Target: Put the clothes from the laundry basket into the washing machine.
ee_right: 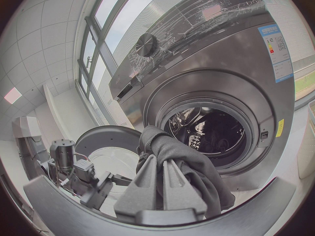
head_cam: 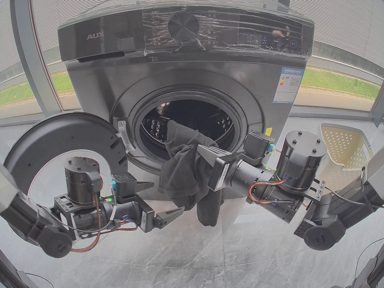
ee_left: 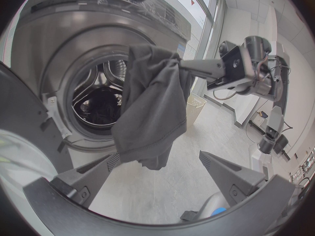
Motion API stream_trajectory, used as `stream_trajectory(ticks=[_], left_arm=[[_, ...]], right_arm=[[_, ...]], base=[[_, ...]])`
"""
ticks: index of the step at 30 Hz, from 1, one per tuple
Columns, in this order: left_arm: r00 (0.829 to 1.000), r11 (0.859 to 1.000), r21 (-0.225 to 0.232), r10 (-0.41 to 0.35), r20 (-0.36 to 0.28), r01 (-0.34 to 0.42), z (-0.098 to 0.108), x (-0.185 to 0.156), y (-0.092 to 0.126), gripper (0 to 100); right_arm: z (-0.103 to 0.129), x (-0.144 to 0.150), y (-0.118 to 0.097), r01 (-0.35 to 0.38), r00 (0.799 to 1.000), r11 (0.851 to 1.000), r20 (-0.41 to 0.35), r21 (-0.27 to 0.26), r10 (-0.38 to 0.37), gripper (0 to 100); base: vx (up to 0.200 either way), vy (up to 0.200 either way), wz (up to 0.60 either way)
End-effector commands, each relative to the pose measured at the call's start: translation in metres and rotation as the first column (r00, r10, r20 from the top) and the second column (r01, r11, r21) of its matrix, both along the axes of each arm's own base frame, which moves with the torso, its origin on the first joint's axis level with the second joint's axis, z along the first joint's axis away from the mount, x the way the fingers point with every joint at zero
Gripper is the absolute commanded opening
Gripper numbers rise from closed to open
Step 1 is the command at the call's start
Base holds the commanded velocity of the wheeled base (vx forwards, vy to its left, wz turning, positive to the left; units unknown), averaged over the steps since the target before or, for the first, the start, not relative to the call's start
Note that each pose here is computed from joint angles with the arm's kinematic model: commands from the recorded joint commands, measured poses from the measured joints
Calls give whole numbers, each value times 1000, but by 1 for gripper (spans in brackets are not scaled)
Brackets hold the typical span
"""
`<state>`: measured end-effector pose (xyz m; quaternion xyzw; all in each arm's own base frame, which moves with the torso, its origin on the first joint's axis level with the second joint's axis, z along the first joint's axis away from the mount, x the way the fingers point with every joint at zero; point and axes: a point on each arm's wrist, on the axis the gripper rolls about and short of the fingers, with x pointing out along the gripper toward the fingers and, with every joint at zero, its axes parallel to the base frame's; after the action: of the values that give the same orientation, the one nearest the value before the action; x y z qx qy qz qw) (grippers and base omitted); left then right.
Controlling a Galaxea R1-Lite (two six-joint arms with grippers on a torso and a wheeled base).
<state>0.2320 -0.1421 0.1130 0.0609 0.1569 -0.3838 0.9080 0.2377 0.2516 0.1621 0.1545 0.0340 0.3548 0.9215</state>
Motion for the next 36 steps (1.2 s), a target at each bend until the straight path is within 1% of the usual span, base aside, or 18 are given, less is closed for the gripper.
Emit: stream_trajectory(ticks=[1, 7, 10, 12, 13, 15, 19, 23, 32, 36], left_arm=[[999, 1000, 30, 6, -34, -5, -29, 23, -21, 100], [999, 999, 19, 41, 6, -41, -31, 42, -32, 100], [997, 997, 6, 71, 43, -72, -30, 48, -36, 100], [997, 997, 6, 71, 43, -72, -30, 48, -36, 100], [992, 996, -30, 85, 97, -83, -20, 50, -37, 100], [990, 996, -37, 87, 107, -84, -18, 50, -36, 100], [985, 994, -63, 95, 142, -87, -3, 45, -32, 100], [974, 989, -85, 133, 181, -119, 8, 46, -29, 100], [967, 987, -111, 140, 214, -119, 20, 41, -26, 100], [969, 988, -106, 132, 208, -112, 18, 40, -27, 100]], right_arm=[[0, 1, 3, 0, 1000, 1000, 0, 3, 0, 0], [1, -1, 3, -1, 1000, 1000, 2, 5, 1, 0], [1, 0, 2, 2, 1000, 1000, 2, 5, -2, 0], [1, 0, 2, 2, 1000, 1000, 2, 5, -2, 0], [0, 1, 0, 7, 1000, 1000, -2, 0, -7, 0], [-1, 2, -2, 14, 1000, 1000, -3, -1, -14, 0], [-1, 6, -5, 27, 1000, 1000, -6, -6, -27, 0], [-2, 10, -9, 44, 999, 999, -8, -11, -44, 0], [-5, 11, -9, 48, 999, 999, -14, -21, -48, 0], [-4, 12, -8, 47, 999, 999, -9, -19, -47, 0]], base=[[0, 0, 0], [0, 0, 0], [0, 0, 0], [0, 0, 0], [0, 0, 0], [0, 0, 0], [0, 0, 0], [0, 0, 0], [0, 0, 0], [0, 0, 0]])
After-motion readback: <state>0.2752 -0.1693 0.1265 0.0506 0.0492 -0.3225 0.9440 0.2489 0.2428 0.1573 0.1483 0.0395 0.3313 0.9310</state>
